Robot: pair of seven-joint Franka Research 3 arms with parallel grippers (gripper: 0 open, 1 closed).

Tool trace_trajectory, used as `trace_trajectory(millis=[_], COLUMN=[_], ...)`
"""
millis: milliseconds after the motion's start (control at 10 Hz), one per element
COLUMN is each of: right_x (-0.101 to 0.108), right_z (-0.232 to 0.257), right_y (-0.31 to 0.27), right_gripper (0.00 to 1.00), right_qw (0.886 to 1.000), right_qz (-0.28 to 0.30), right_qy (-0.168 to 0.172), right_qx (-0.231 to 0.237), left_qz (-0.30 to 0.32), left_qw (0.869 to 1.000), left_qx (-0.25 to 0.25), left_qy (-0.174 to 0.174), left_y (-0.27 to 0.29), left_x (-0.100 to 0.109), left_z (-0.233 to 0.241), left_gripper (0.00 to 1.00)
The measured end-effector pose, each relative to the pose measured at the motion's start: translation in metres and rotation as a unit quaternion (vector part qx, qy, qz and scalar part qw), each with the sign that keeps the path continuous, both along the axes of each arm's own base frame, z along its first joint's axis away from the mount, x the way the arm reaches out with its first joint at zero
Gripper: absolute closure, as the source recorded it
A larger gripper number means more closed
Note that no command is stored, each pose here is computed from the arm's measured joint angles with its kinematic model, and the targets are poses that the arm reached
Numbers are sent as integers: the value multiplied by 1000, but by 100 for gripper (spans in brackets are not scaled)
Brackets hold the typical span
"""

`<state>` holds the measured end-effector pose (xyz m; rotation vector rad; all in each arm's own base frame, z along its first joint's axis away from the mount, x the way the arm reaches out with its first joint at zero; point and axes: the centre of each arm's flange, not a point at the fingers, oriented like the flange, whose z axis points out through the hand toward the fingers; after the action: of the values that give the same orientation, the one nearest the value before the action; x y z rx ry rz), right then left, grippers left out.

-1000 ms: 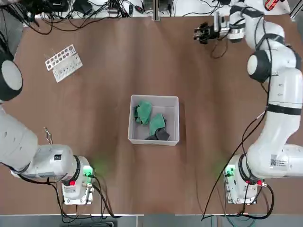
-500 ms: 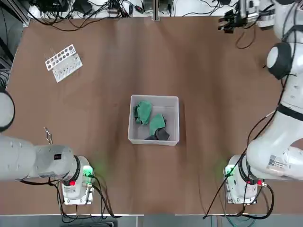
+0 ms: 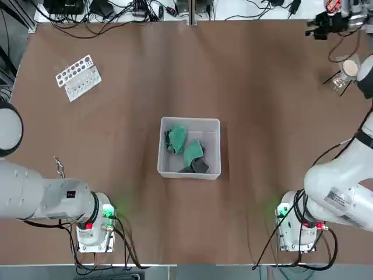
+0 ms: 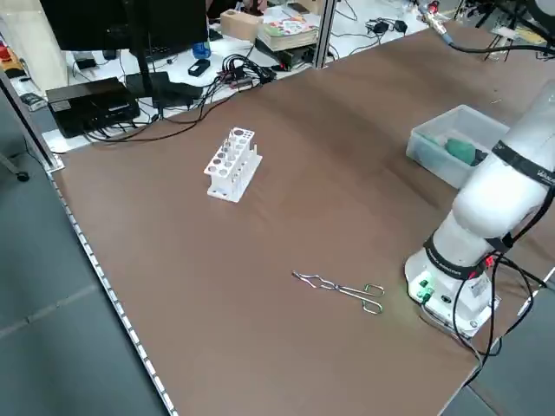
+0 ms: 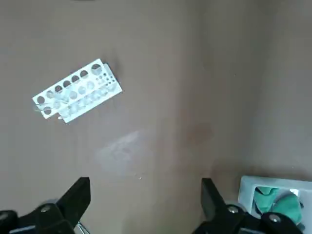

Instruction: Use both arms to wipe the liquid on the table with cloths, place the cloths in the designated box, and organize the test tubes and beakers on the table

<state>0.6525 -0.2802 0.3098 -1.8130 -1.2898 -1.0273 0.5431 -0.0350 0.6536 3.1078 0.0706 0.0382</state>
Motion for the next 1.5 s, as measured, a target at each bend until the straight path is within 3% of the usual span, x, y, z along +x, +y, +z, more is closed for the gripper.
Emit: trace_trajectory(millis=[100,500,900,1200,1500], right_x=[-14,-77,-138,-155,-161], right_z=[13,19,-1,-46,-52], right_y=[-25,-118,-197,-221,-224], right_gripper=[47,47,47,46,43], right_qw=[1000,998,993,992,992], right_qz=[-2,-52,-111,-129,-128], right_qy=[18,36,24,11,11], right_qx=[-4,9,12,6,13], left_qz=[-7,-24,-21,-21,-21], left_qw=[1000,1000,1000,1000,1000], left_qx=[0,1,1,1,1], left_qy=[8,11,11,14,13], left_y=[-6,-12,-4,-4,-4], left_x=[1,1,-3,-3,-1], left_z=[-8,-12,-11,-16,-17], left_gripper=[0,0,0,0,0])
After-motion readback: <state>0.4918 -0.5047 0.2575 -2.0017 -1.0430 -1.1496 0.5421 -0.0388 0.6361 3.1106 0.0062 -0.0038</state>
